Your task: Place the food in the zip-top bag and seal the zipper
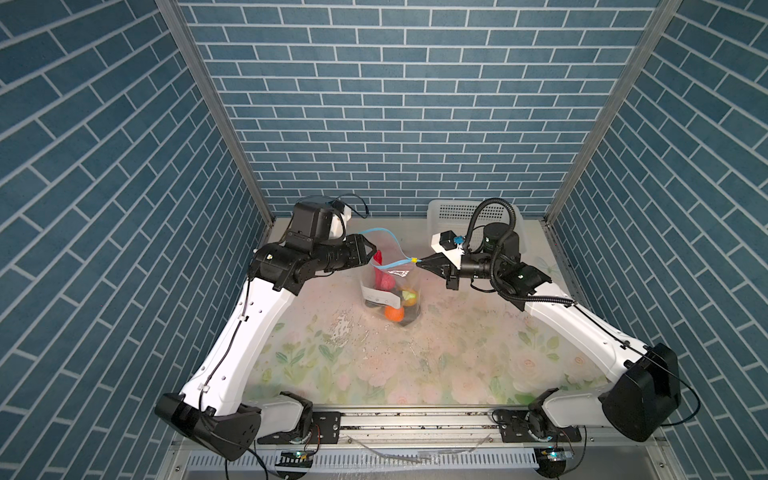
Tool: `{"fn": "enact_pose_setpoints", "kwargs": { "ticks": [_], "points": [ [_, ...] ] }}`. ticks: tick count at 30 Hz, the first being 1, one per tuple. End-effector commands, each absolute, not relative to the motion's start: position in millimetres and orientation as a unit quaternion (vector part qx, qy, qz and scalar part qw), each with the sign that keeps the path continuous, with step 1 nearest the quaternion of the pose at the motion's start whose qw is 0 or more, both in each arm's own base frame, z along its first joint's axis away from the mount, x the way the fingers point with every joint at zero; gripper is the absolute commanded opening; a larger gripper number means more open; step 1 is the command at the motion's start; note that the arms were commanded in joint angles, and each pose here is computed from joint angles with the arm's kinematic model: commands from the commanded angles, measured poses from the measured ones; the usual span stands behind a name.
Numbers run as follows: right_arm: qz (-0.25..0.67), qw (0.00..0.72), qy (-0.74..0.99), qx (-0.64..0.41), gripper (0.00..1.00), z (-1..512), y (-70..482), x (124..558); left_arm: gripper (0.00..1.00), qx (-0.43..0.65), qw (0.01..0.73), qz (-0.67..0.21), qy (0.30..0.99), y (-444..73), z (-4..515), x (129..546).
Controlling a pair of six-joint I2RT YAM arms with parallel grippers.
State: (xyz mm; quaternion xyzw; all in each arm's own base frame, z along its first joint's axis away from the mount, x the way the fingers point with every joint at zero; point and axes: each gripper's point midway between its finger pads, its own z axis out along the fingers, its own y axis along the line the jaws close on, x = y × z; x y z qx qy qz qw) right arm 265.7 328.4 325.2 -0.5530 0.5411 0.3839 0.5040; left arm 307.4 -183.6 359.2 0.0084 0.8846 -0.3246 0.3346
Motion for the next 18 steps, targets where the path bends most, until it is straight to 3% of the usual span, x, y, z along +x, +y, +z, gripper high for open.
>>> {"fn": "enact_pose_setpoints", "kwargs": {
  "ticks": [1,6,12,18],
  "points": [
    [0.386,0.519,0.478,-0.594,0.0,351,328,258,0.48,0.045,0.336,-0.326,0.882,-189,368,304],
    [0.396,0.508,0.459,-0.611,0.0,357,324,256,0.52,0.091,0.362,-0.331,0.867,-196,384,304],
    [0.399,0.506,0.453,-0.617,0.0,362,316,255,0.63,0.15,0.406,-0.344,0.833,-218,401,330],
    [0.405,0.503,0.451,-0.616,0.0,361,314,256,0.64,0.196,0.4,-0.359,0.82,-253,405,360]
  ]
}}
